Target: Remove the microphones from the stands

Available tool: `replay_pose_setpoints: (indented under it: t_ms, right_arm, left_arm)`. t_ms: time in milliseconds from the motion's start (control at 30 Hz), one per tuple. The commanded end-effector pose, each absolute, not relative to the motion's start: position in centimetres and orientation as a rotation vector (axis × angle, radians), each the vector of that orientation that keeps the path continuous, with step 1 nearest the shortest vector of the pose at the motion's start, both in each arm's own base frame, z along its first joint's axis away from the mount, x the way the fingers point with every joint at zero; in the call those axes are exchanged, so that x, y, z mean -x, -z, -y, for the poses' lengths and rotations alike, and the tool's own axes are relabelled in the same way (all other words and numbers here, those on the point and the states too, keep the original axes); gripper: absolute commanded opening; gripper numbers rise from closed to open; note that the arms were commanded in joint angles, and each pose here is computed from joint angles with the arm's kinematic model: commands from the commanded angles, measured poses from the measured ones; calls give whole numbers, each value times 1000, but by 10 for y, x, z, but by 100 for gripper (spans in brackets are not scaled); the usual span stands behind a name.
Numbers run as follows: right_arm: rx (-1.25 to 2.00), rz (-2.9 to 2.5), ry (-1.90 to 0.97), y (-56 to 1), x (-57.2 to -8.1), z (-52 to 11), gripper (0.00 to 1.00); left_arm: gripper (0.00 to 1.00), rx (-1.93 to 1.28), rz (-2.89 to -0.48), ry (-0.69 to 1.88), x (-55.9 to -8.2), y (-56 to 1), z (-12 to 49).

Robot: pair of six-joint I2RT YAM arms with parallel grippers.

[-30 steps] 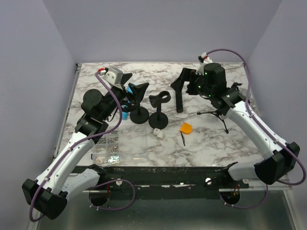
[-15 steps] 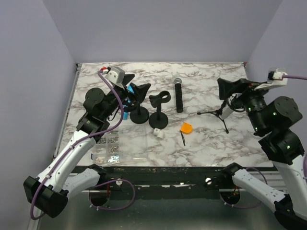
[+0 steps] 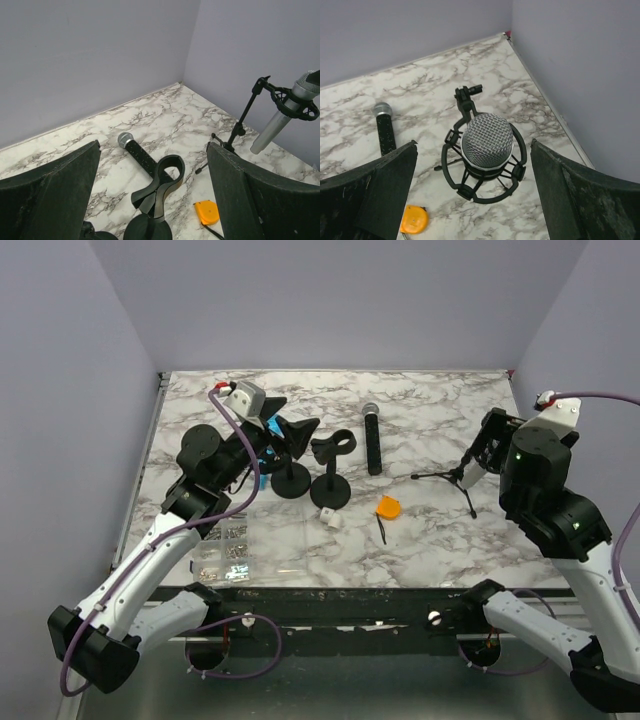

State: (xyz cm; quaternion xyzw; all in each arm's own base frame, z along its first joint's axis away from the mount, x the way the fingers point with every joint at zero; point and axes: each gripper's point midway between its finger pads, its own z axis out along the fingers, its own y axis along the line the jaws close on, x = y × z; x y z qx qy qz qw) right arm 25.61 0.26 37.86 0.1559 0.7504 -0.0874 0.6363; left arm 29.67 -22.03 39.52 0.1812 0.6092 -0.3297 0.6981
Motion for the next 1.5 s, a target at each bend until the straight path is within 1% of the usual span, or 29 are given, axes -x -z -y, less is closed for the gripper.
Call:
replay_pose_setpoints:
  t_ms: [0, 167, 367, 467, 600, 867, 933, 1067, 1133, 1200, 1467]
  right_arm:
    - [-409, -1754, 320, -353, -245, 16, 93]
    - [-410, -1784, 351, -340, -255, 11, 79]
    - [-403, -1787, 368, -327, -261, 9, 78]
    - [-404, -1781, 374, -326, -265, 8, 72]
    - [-414, -1766, 402, -325, -269, 9, 70]
    - [-440, -1738, 443, -331, -272, 14, 56]
    - [-449, -1722, 455, -337, -269, 17, 51]
    - [-443, -1684, 421, -355, -268, 17, 45]
    - [-437, -1670, 395, -368, -268, 16, 39]
    - [-438, -1653, 376, -383, -266, 17, 35]
    - [-432, -1560, 308, -444, -254, 22, 28]
  left_arm:
    - [86, -434, -1337, 744, -290, -405, 227]
    - [86, -443, -1329, 706, -287, -406, 226]
    - [86, -449, -1316, 697, -283, -409, 225]
    - [86, -450, -1314, 698, -283, -410, 226]
    - [86, -454, -1304, 697, -279, -413, 225]
    - [86, -453, -1306, 691, -280, -412, 225]
    - [86, -451, -1304, 690, -280, -413, 225]
    - [86, -455, -1307, 694, -280, -412, 226]
    - [86, -454, -1305, 692, -280, -412, 225]
    - [86, -451, -1310, 686, -281, -411, 225]
    - [86, -454, -1315, 689, -282, -409, 226]
